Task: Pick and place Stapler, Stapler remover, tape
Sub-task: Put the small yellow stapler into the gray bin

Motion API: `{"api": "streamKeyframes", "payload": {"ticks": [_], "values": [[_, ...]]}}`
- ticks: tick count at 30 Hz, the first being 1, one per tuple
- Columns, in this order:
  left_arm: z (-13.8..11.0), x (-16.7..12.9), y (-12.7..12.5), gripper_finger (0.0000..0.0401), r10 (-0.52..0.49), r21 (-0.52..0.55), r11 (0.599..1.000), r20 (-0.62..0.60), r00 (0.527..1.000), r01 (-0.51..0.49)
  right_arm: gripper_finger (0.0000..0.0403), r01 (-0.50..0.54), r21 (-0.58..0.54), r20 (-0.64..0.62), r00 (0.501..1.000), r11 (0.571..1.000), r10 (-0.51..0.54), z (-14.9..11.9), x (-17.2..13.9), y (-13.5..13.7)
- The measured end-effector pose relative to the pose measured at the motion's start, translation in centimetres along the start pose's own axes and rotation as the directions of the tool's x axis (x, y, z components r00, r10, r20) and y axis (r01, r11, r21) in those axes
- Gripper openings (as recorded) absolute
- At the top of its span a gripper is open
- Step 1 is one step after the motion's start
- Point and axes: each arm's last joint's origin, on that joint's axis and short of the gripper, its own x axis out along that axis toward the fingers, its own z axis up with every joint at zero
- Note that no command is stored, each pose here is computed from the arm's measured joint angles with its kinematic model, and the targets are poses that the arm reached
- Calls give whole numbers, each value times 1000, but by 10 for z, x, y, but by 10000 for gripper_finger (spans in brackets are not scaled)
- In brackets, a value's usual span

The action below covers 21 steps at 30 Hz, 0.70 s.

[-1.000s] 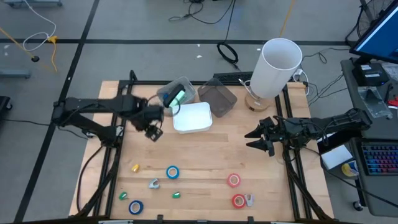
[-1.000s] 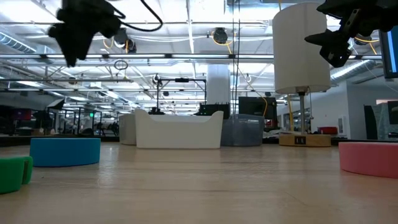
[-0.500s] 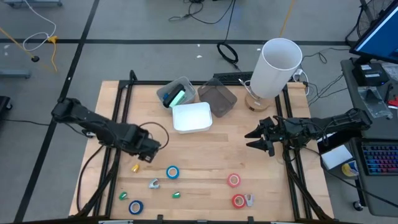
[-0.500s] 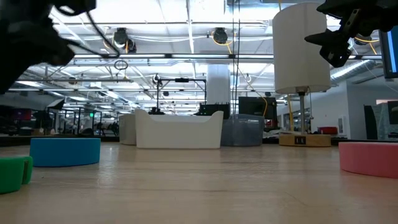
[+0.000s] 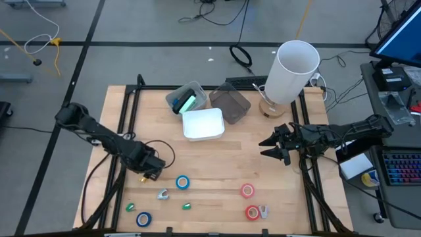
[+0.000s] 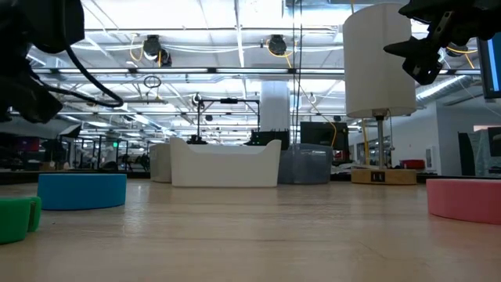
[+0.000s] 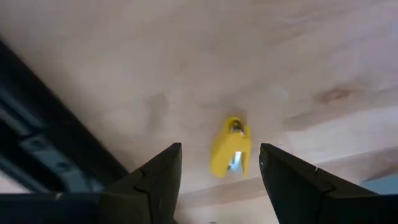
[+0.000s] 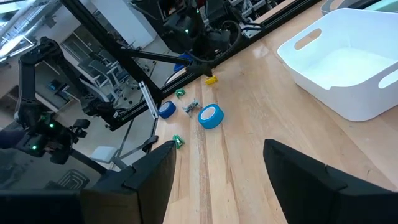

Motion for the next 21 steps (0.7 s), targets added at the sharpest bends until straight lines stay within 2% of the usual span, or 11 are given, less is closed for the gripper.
{"api": "streamKeyframes", "payload": {"ticks": [13, 21], "values": [[-15, 6, -6, 216, -50, -17, 999, 52, 997, 50, 240, 2, -6, 2, 1000, 1000, -2, 0, 0, 0], [-14, 24, -15, 216, 28, 6, 1000, 43, 999, -28, 240, 3, -6, 2, 1000, 1000, -3, 0, 0, 0]]}}
